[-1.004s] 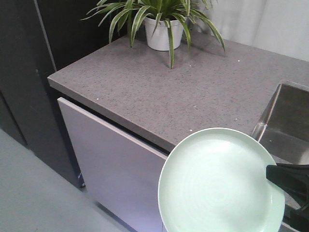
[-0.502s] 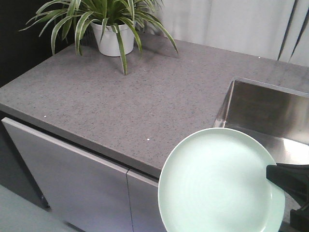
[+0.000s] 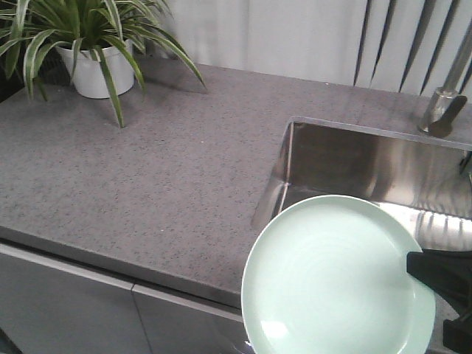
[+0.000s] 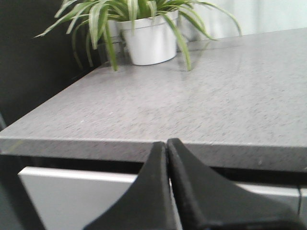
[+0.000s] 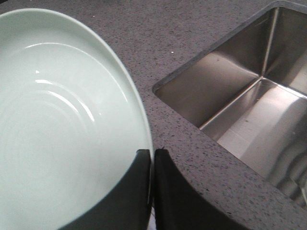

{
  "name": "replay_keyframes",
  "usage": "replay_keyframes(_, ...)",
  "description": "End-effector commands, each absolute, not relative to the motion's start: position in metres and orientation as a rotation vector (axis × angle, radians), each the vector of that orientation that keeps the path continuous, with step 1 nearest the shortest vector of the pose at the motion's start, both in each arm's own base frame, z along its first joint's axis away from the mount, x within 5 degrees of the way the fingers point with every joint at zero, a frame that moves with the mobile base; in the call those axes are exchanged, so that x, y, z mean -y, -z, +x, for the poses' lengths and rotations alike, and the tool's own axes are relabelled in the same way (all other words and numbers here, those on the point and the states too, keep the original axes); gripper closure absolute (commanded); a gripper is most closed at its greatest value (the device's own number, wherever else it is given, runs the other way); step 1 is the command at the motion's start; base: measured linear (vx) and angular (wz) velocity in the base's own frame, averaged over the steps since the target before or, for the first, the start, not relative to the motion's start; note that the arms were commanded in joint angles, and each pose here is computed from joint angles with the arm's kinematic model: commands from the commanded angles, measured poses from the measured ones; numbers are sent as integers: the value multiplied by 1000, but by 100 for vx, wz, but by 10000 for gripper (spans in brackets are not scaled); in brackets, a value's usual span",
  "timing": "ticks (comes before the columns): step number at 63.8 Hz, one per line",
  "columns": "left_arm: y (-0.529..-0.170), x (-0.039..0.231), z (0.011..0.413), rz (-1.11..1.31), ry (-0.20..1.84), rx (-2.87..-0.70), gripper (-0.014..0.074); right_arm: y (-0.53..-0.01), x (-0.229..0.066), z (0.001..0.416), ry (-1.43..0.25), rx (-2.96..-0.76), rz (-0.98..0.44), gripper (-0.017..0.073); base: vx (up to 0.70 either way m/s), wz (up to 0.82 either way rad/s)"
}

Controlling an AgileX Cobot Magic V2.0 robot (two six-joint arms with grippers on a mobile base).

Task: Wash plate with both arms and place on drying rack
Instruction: 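Turn the base toward the steel sink, plate held in right gripper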

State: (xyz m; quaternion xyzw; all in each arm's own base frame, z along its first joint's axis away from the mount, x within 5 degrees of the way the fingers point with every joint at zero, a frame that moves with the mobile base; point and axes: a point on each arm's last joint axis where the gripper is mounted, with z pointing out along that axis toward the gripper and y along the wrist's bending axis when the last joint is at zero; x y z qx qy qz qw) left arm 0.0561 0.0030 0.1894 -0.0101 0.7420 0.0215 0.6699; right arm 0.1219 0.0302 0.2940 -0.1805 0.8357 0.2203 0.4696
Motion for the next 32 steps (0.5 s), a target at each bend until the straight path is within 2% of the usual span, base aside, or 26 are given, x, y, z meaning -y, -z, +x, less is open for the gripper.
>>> replay_keyframes(1, -205, -2, 54, -25, -37, -1562, 600, -306, -30, 124, -553, -1984, -410, 561, 5, -34)
replay_keyframes(32, -205, -2, 54, -25, -37, -1562, 600, -306, -30, 124, -553, -1984, -410, 561, 4, -30)
